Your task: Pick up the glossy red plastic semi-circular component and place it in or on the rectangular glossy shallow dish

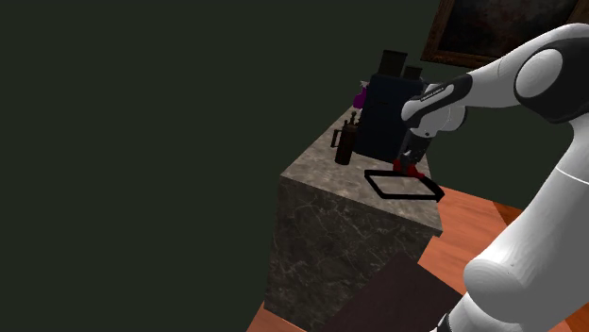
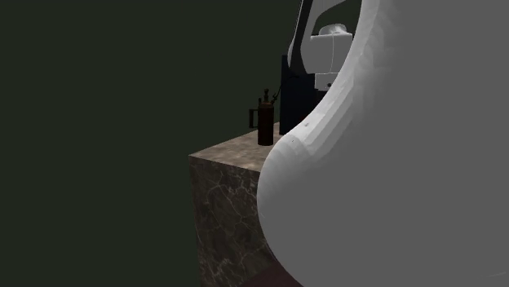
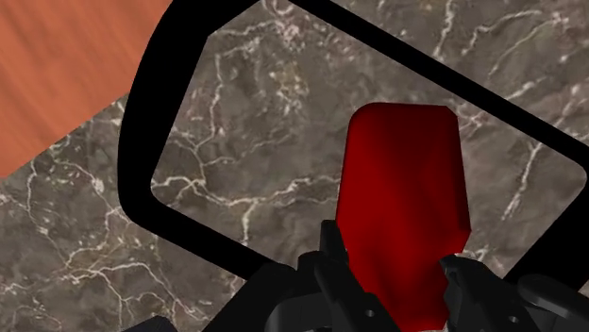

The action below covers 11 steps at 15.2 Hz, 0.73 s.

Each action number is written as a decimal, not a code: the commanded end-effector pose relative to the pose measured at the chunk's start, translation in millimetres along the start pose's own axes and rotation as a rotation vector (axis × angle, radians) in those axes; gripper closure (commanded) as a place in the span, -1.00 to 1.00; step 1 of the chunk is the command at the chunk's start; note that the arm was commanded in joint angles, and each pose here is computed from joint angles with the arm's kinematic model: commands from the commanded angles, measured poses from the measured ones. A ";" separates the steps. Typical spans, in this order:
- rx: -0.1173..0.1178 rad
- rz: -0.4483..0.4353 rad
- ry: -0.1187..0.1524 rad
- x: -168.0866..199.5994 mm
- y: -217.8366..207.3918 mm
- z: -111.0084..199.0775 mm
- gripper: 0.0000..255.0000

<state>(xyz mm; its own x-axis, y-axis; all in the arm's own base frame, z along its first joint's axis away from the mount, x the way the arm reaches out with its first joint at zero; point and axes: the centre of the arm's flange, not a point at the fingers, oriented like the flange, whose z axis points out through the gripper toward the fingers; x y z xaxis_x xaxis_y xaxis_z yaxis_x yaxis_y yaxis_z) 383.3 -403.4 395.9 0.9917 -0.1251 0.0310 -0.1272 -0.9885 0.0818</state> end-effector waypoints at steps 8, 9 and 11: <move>0.000 0.000 0.001 0.4 0.2 16.9 1.00; 0.000 0.000 0.001 0.4 0.2 16.9 1.00; 0.000 0.000 0.001 0.4 0.2 16.9 -1.00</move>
<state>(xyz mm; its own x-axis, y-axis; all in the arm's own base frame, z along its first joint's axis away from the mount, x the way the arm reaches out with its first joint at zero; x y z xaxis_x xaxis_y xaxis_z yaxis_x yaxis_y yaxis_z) 384.1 -405.1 379.0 0.9916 -0.1252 0.0314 -0.1274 -0.9884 0.0821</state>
